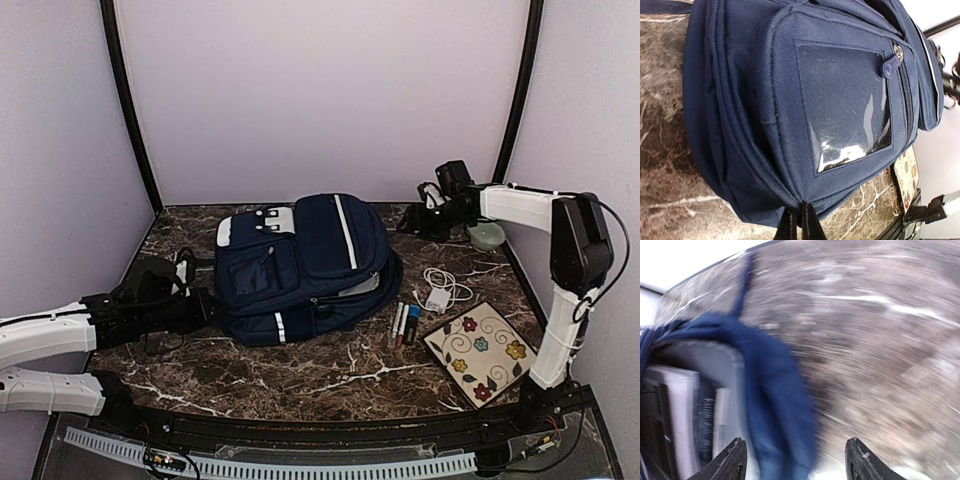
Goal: Pack the student bag
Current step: Move the student bag to the center of the board, then pick up the largest pocket of the bag from the student bag.
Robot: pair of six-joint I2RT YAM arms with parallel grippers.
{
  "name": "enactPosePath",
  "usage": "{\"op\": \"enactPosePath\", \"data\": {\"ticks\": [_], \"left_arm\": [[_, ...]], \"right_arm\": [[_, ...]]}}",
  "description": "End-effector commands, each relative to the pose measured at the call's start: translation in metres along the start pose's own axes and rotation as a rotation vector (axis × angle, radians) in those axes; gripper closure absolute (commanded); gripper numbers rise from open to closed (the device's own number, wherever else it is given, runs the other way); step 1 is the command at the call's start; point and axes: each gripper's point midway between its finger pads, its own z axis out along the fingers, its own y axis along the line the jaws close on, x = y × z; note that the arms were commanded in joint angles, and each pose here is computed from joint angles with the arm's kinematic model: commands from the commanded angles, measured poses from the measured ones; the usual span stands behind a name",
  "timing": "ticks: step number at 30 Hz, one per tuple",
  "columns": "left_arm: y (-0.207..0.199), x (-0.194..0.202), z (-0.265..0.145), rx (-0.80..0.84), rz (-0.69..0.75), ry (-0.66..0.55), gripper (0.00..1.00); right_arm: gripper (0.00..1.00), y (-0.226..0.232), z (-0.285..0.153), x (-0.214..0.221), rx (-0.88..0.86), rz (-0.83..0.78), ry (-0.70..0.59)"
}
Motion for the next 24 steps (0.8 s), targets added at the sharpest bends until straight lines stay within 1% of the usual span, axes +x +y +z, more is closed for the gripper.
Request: {"op": "enactPosePath", "data": {"ticks": [1, 2, 3, 4, 6, 7, 9, 11, 13, 15, 17, 19, 24], "left_arm": [[0.0, -0.002, -0.012, -0.035, -0.061, -0.071, 1.0], [-0.004, -0.002, -0.013, -0.029, -0.046, -0.072, 1.0], [-0.008, -0.004, -0.013, -0.022, -0.037, -0.072, 1.0], [-0.012, -0.004, -0.012, -0.014, -0.029, -0.066, 1.0], [-0.019, -0.004, -0.01, 0.001, -0.022, -0.055, 1.0], [-0.021, -0.004, -0.01, 0.006, -0.02, -0.054, 1.0], [-0.025, -0.006, -0.012, 0.016, -0.019, -0.062, 1.0], [-0.027, -0.006, -0.014, 0.018, -0.016, -0.068, 1.0], [-0.028, -0.006, -0.015, 0.018, -0.009, -0.065, 1.0], [-0.028, -0.005, -0.015, 0.016, -0.002, -0.059, 1.0], [-0.028, -0.003, -0.014, 0.012, 0.001, -0.052, 1.0], [-0.03, -0.002, -0.013, 0.015, 0.001, -0.047, 1.0], [-0.031, 0.0, -0.012, 0.015, 0.002, -0.049, 1.0]], "right_arm": [[0.34, -0.041, -0.071, -0.011, 0.156, 0.024, -0.128], [0.37, -0.049, -0.084, -0.006, 0.227, 0.021, -0.155], [0.4, -0.047, -0.095, -0.004, 0.262, 0.012, -0.185], [0.43, -0.038, -0.108, 0.006, 0.275, -0.01, -0.214], [0.51, 0.006, -0.11, 0.036, 0.236, -0.112, -0.233], [0.54, 0.032, -0.109, 0.053, 0.192, -0.168, -0.237], [0.59, 0.082, -0.112, 0.088, 0.079, -0.228, -0.252], [0.64, 0.131, -0.11, 0.115, -0.086, -0.227, -0.294], [0.66, 0.167, -0.099, 0.149, -0.228, -0.23, -0.267], [0.66, 0.187, -0.082, 0.175, -0.25, -0.262, -0.209], [0.66, 0.202, -0.064, 0.189, -0.258, -0.3, -0.16], [0.66, 0.214, -0.05, 0.195, -0.267, -0.317, -0.129], [0.65, 0.214, -0.022, 0.198, -0.226, -0.335, -0.111]]}}
